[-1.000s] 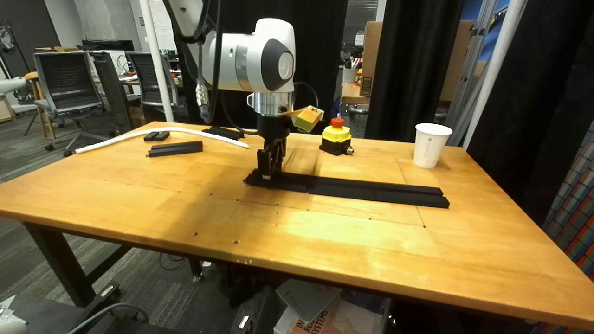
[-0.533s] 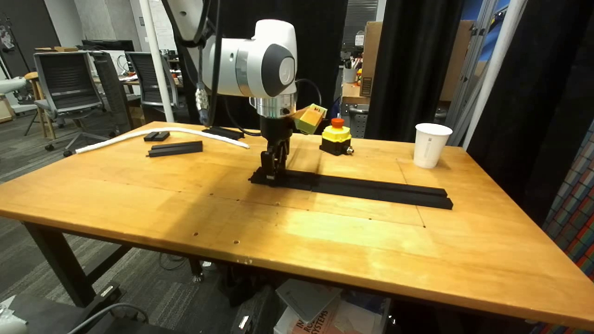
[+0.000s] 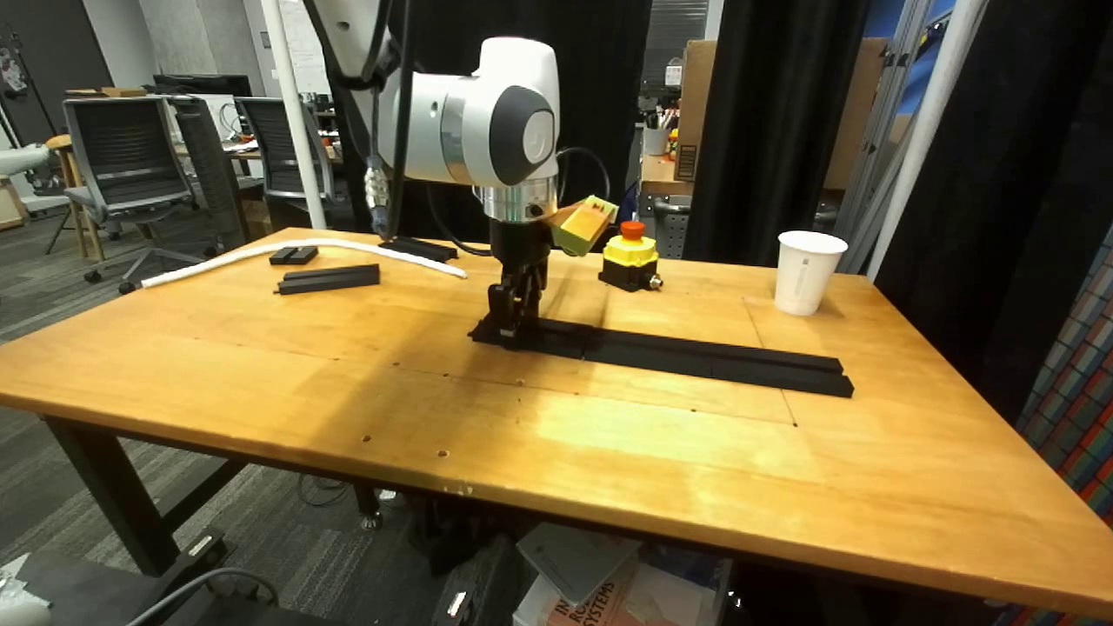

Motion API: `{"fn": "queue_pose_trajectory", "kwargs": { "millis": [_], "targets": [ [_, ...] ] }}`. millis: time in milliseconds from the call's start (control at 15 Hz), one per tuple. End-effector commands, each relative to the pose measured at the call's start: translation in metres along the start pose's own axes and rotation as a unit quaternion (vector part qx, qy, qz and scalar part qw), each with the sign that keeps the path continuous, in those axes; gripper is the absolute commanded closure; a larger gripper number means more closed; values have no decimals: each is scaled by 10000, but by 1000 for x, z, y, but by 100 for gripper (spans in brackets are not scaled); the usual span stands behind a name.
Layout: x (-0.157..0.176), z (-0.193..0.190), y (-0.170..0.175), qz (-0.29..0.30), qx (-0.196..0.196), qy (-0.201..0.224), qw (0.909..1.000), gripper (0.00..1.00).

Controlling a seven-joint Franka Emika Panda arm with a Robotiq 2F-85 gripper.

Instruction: Align all the black objects in a straight line.

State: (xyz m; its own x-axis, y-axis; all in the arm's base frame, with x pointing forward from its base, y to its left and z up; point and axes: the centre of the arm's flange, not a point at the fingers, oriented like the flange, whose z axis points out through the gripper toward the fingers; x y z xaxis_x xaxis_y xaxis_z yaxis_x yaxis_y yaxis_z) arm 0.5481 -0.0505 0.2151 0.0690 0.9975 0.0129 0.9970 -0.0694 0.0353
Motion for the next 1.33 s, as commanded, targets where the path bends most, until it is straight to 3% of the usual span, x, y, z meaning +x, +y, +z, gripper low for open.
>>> {"fn": "queue_pose_trajectory", "kwargs": {
  "millis": [0,333,1267],
  "targets": [
    [-6,3,-7,293,34,103,9995,55],
    [-8,3,-6,370,53,140,9992,55],
    [-12,4,-12,-234,109,127,9996,55]
  ]
}}
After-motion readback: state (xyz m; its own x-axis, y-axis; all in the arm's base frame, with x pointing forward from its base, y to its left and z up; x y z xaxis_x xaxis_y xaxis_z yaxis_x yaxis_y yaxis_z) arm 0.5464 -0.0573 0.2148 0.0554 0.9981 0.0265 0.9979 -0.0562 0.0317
